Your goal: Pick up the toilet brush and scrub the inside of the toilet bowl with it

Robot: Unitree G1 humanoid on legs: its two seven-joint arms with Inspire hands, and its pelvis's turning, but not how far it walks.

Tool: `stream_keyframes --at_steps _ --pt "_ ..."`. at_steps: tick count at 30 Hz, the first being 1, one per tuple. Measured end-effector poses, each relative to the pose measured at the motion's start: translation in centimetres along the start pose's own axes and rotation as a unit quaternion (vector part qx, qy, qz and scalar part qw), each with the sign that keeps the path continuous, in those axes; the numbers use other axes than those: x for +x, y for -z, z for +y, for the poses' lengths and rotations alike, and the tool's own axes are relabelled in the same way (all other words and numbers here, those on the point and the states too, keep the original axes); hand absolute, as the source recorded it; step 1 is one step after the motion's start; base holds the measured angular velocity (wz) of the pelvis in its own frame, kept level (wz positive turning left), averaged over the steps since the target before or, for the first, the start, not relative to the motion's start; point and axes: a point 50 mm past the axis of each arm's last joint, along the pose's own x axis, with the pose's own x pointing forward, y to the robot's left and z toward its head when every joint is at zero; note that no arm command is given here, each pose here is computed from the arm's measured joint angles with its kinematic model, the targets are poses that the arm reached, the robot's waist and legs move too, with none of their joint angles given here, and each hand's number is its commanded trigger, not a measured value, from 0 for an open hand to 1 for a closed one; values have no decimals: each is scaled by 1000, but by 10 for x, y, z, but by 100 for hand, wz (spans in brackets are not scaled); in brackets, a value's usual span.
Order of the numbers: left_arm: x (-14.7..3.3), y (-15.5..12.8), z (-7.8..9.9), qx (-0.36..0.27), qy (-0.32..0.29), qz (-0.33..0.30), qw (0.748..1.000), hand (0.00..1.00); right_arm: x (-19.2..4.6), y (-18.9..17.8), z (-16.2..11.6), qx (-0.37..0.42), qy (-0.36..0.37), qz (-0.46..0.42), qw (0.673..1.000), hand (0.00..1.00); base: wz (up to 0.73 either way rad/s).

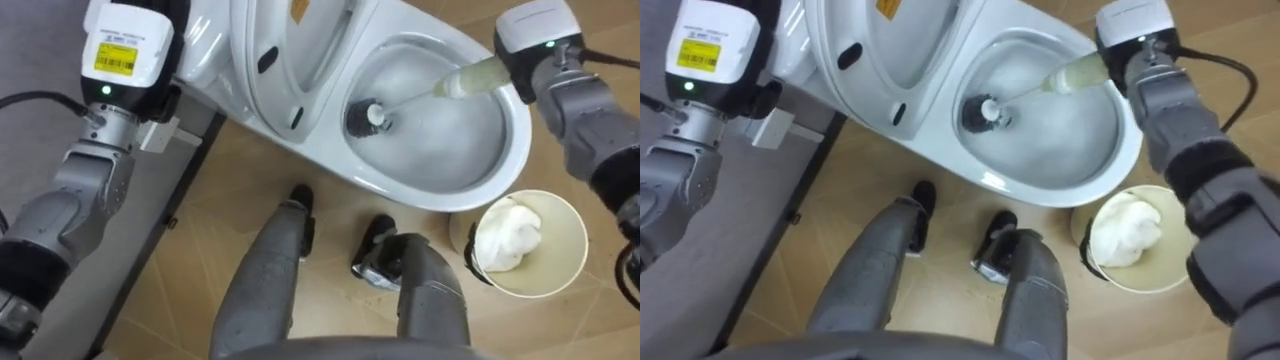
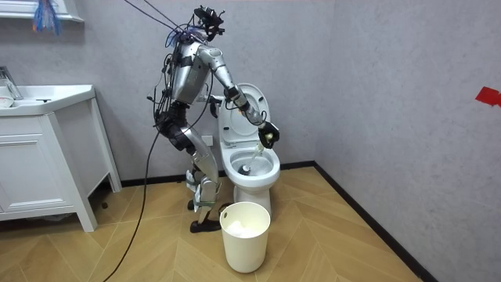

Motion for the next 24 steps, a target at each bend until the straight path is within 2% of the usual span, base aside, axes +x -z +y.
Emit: stream_keyframes --at_steps 9,14,18,24 --pt "-12 -5 -15 -25 30 24 999 0 -25 -24 25 4 -51 -3 999 100 0" --pt "-16 -7 -18 -47 26 40 998 0 -43 -36 30 15 -69 -1 998 100 -4" --pt "-23 -6 -22 -63 33 56 996 0 -57 -48 26 -13 -68 -8 998 100 -3" --pt "-29 -7 -25 -72 27 65 995 0 -53 -44 32 -15 -81 3 997 100 3"
